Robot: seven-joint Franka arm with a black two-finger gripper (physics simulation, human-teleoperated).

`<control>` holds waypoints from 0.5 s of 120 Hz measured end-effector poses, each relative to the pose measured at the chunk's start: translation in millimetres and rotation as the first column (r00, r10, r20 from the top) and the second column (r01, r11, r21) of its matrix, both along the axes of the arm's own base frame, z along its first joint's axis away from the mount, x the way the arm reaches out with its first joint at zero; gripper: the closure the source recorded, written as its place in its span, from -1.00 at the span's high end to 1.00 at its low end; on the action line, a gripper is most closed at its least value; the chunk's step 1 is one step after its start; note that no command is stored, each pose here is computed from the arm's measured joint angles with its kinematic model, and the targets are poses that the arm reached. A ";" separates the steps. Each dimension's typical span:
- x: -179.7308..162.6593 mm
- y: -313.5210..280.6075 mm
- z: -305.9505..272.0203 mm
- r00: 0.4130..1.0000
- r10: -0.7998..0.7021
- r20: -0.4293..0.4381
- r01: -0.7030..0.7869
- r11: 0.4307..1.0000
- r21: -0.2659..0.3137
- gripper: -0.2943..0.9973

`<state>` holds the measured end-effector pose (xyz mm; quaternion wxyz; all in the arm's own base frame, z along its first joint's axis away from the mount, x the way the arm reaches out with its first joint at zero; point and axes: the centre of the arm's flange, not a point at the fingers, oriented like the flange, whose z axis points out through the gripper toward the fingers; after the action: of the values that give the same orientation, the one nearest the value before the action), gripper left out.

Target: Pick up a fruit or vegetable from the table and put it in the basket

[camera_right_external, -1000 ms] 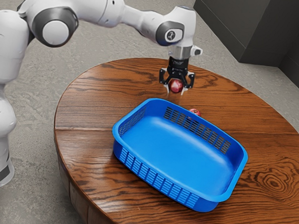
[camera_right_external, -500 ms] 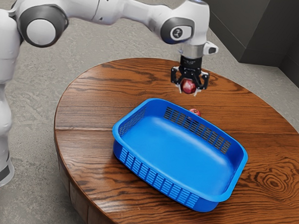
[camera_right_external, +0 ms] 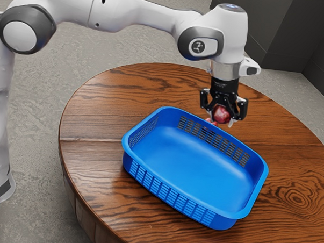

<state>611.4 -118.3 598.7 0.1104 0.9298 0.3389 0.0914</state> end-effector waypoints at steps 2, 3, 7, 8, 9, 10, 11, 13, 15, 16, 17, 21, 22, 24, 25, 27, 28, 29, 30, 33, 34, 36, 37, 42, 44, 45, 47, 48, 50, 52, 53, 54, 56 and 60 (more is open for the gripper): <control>-0.5 -0.9 0.6 1.000 0.002 0.001 -0.002 1.000 -0.001 -0.12; -0.7 -1.1 0.8 1.000 0.003 0.001 -0.003 1.000 -0.001 -0.12; -0.9 -1.3 1.5 1.000 0.008 0.001 -0.008 1.000 -0.003 -0.12; -1.0 -1.2 1.5 1.000 0.010 0.001 -0.010 1.000 -0.003 -0.12; -1.0 -1.1 1.7 1.000 0.012 0.001 -0.012 1.000 -0.003 -0.12; -1.1 -0.9 1.9 1.000 0.013 0.001 -0.013 1.000 -0.003 -0.12; -1.2 -0.8 2.2 1.000 0.015 0.001 -0.015 1.000 -0.004 -0.12; -1.3 -0.5 2.5 1.000 0.018 0.001 -0.018 1.000 -0.004 -0.12; -1.3 -0.3 2.8 1.000 0.021 0.001 -0.021 1.000 -0.005 -0.12; -1.4 -0.2 2.9 1.000 0.022 0.001 -0.022 1.000 -0.006 -0.11; -1.4 -0.1 3.0 1.000 0.024 0.001 -0.024 1.000 -0.006 -0.10; -1.8 0.0 3.7 1.000 0.029 0.001 -0.029 1.000 -0.010 0.03; -1.9 0.0 4.1 1.000 0.030 0.001 -0.030 0.999 -0.011 0.06; -2.2 0.1 4.7 0.999 0.033 0.002 -0.033 0.999 -0.013 0.12; -2.3 0.2 5.0 0.999 0.034 0.002 -0.034 0.999 -0.014 0.14; -2.6 0.2 5.6 0.999 0.037 0.002 -0.037 0.999 -0.016 0.18; -2.6 0.3 5.9 0.999 0.038 0.002 -0.038 0.999 -0.017 0.20; -2.7 0.3 6.1 0.999 0.039 0.003 -0.039 0.999 -0.017 0.22; -2.8 0.3 6.3 0.999 0.040 0.003 -0.040 0.999 -0.018 0.24; -2.9 0.3 6.7 0.999 0.043 0.003 -0.043 0.999 -0.021 0.29; -2.8 0.3 6.7 0.999 0.044 0.002 -0.044 0.999 -0.022 0.30; -2.8 0.5 6.6 0.999 0.046 0.002 -0.046 0.999 -0.023 0.33; -2.7 0.6 6.6 0.999 0.047 0.002 -0.047 0.999 -0.024 0.34; -2.1 3.4 6.9 0.998 0.060 0.002 -0.060 0.998 -0.027 0.39; -1.3 6.0 6.7 0.998 0.069 0.001 -0.069 0.997 -0.032 0.41; -0.8 7.5 6.5 0.997 0.075 0.000 -0.075 0.997 -0.036 0.42; 0.1 11.1 6.1 0.996 0.089 -0.004 -0.089 0.995 -0.047 0.43; 0.5 13.0 6.1 0.995 0.097 -0.005 -0.097 0.994 -0.052 0.44; 1.2 17.0 6.4 0.994 0.111 -0.007 -0.111 0.992 -0.061 0.45; 1.7 20.8 6.9 0.992 0.124 -0.008 -0.125 0.990 -0.068 0.46; 1.9 22.6 7.2 0.991 0.131 -0.009 -0.131 0.989 -0.072 0.47; 2.1 24.2 7.5 0.991 0.137 -0.009 -0.137 0.988 -0.075 0.47; 2.2 27.1 8.5 0.989 0.148 -0.010 -0.148 0.986 -0.081 0.48; 2.3 31.2 10.2 0.986 0.167 -0.011 -0.167 0.982 -0.091 0.49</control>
<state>613.7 -87.0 608.9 0.1446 0.8921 0.4199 0.0833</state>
